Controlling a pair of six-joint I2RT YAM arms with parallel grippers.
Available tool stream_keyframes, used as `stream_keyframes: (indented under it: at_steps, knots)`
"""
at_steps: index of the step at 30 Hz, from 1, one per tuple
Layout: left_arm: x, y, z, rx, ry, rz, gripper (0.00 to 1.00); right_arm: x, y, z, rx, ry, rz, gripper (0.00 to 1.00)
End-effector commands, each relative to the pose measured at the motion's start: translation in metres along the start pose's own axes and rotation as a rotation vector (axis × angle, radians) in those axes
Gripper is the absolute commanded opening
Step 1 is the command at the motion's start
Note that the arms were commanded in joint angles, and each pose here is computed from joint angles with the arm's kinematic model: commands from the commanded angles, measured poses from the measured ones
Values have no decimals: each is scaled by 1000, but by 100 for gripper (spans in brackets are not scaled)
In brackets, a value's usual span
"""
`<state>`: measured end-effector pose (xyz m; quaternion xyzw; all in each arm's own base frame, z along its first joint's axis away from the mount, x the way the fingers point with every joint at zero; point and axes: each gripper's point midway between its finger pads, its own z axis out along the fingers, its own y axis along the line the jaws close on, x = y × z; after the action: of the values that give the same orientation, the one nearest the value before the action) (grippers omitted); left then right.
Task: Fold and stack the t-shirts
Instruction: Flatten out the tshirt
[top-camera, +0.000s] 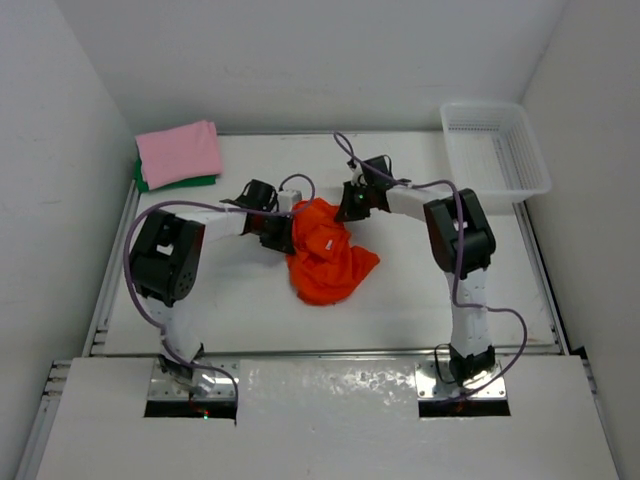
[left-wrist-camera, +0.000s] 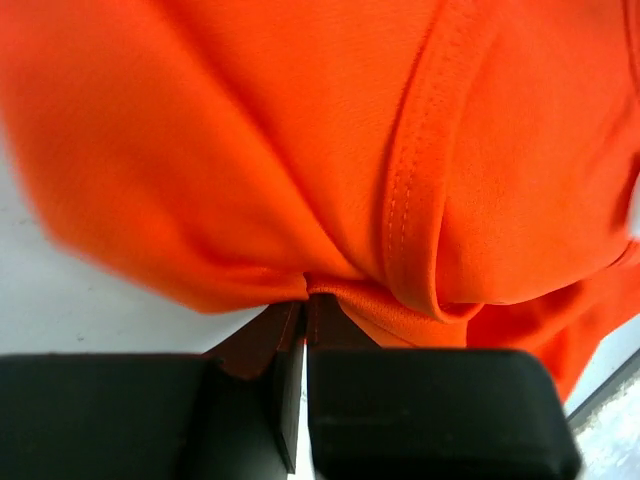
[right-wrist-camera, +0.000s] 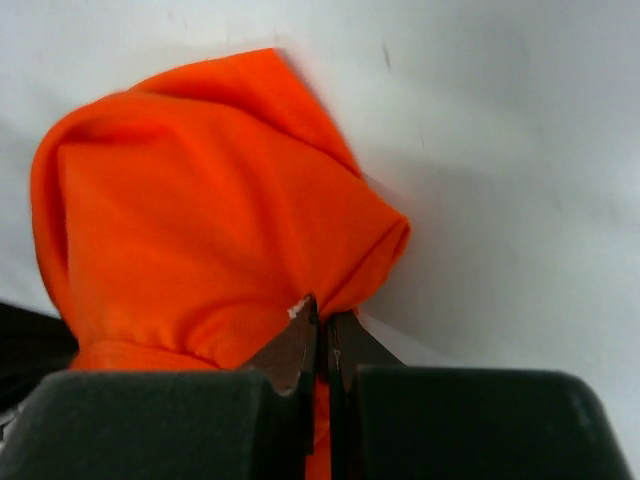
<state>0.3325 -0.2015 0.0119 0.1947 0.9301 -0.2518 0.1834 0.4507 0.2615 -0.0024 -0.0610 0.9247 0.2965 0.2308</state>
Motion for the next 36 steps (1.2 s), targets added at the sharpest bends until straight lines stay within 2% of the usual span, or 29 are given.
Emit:
stream_keyframes:
  at_steps: [1, 2, 3, 4, 5, 6, 7, 8, 9, 11, 12, 13, 15, 16, 20, 23, 24, 26, 27, 28, 29, 30, 31, 32, 33, 34, 35, 36]
  knots:
    - [-45, -22, -29, 69, -155, 134, 0, -21, 4, -49, -14, -160, 16, 0]
    - [-49, -15, -42, 17, -174, 169, 0, -41, 17, -85, -26, -247, -17, 0]
    - [-52, -7, -56, -38, -193, 219, 0, -45, 20, -102, -8, -287, -36, 0]
    - [-59, -7, -88, -107, -228, 365, 0, -30, 17, -114, 16, -278, -73, 0]
    - [-60, 3, -107, -203, -235, 430, 0, -44, 38, -155, 8, -370, -135, 0]
    - [-63, 5, -125, -256, -240, 503, 0, -38, 46, -171, 7, -374, -162, 0]
    - [-55, 1, -152, -290, -211, 616, 0, -20, 46, -181, 15, -348, -189, 0]
    - [-51, 3, -167, -331, -185, 654, 0, -23, 67, -218, -9, -421, -235, 0]
    - [-56, 1, -185, -360, -178, 728, 0, -17, 73, -232, -16, -436, -255, 0]
    - [-36, -3, -213, -392, -113, 764, 0, 3, 75, -254, 2, -424, -276, 0]
    - [-40, -9, -229, -404, -114, 822, 0, 6, 87, -281, -12, -472, -309, 0]
    - [-25, -15, -244, -392, -79, 837, 0, 18, 93, -290, -30, -449, -322, 0]
    - [-34, -30, -279, -423, -133, 899, 0, 26, 115, -323, -94, -513, -372, 0]
    - [-26, -36, -288, -403, -110, 916, 0, 33, 126, -335, -140, -512, -394, 0]
    - [-50, -73, -344, -409, -239, 982, 0, 39, 157, -387, -198, -582, -470, 0]
    - [-68, -81, -353, -403, -272, 1020, 0, 17, 158, -411, -107, -653, -475, 0]
    - [-78, -76, -342, -393, -249, 1037, 0, 3, 155, -410, -67, -646, -489, 0]
    - [-90, -69, -328, -387, -222, 1054, 0, -20, 139, -398, 34, -628, -492, 0]
    - [-106, -58, -309, -384, -200, 1068, 1, -37, 134, -394, 83, -635, -529, 0]
    - [-113, -50, -297, -386, -181, 1078, 4, -54, 109, -363, 144, -572, -499, 0]
    - [-119, -37, -282, -394, -153, 1080, 7, -69, 94, -351, 180, -564, -485, 0]
    - [-143, -22, -260, -430, -166, 1096, 11, -92, 85, -344, 190, -596, -461, 0]
    - [-150, -3, -247, -481, -139, 1085, 16, -108, 41, -309, 244, -527, -391, 0]
    - [-164, 13, -239, -529, -150, 1070, 24, -119, 22, -293, 269, -512, -365, 0]
    - [-198, 33, -220, -602, -225, 1029, 48, -142, 9, -287, 304, -529, -358, 0]
    - [-212, 53, -217, -684, -243, 974, 69, -154, -20, -277, 379, -514, -323, 5]
    - [-235, 69, -221, -761, -296, 922, 99, -152, -58, -228, 409, -409, -277, 50]
    - [-259, 93, -198, -814, -356, 815, 100, -172, -60, -226, 415, -407, -250, 65]
